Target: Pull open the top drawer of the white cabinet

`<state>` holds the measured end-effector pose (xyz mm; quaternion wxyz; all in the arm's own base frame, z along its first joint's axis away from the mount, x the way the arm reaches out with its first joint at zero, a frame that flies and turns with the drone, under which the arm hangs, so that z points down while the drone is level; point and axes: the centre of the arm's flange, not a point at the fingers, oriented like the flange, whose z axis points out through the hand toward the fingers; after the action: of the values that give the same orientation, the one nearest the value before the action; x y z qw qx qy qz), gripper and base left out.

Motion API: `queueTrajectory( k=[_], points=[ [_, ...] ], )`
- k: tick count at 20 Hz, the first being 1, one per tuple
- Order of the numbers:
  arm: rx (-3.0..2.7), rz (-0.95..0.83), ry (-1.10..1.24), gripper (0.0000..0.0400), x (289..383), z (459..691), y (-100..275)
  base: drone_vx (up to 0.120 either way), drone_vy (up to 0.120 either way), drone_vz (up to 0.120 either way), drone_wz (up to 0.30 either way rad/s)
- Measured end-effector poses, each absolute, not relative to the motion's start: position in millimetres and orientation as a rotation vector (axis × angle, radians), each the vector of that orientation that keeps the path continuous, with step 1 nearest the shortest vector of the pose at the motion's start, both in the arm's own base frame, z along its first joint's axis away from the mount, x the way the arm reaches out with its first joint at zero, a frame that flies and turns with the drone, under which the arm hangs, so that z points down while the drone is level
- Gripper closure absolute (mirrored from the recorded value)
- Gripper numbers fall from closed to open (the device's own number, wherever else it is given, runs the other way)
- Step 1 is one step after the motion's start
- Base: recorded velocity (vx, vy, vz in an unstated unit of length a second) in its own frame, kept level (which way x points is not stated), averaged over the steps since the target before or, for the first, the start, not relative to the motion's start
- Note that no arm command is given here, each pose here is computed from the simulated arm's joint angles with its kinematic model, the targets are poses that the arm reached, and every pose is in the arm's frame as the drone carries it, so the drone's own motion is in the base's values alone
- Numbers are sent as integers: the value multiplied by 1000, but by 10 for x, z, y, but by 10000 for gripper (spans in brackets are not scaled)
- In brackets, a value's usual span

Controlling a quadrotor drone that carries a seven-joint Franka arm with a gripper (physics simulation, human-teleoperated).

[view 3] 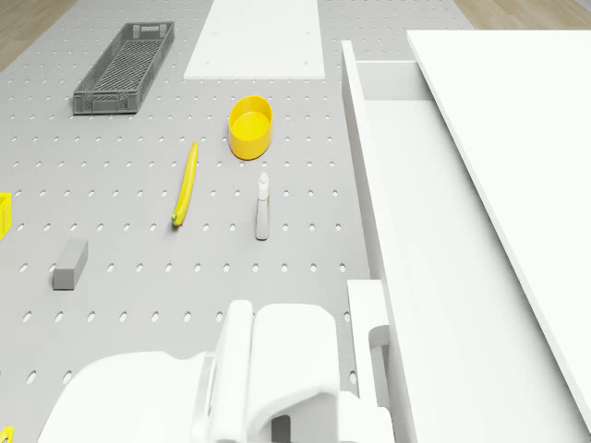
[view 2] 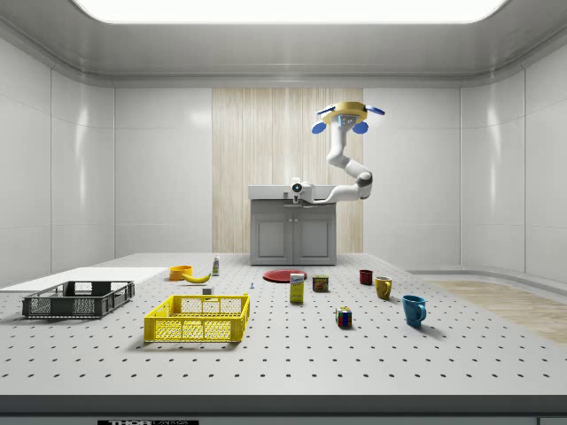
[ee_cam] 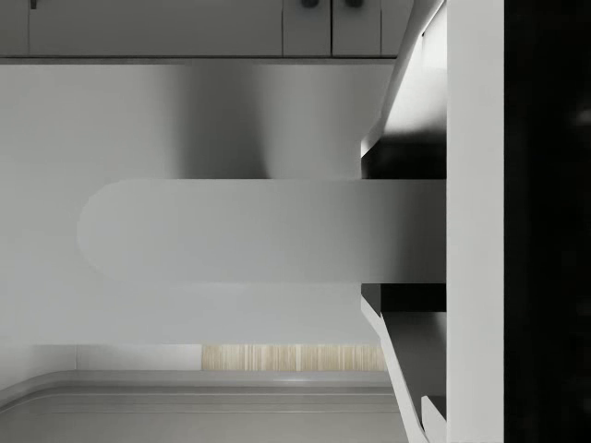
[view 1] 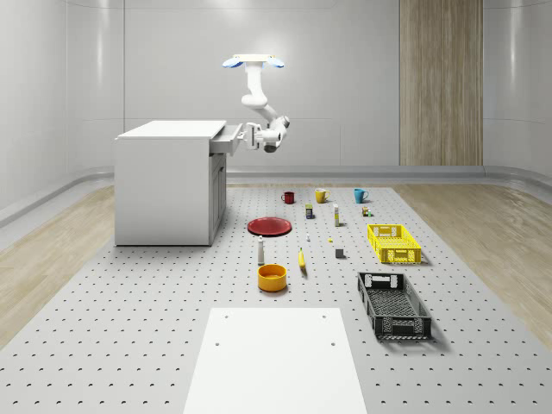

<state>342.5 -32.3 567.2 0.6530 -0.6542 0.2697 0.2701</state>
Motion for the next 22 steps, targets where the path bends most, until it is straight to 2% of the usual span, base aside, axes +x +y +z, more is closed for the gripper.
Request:
queueTrajectory(
  k=[22],
  points=[
    [-1485, 615, 615, 288, 3426, 5671, -792, 0, 0, 0, 0]
  ],
)
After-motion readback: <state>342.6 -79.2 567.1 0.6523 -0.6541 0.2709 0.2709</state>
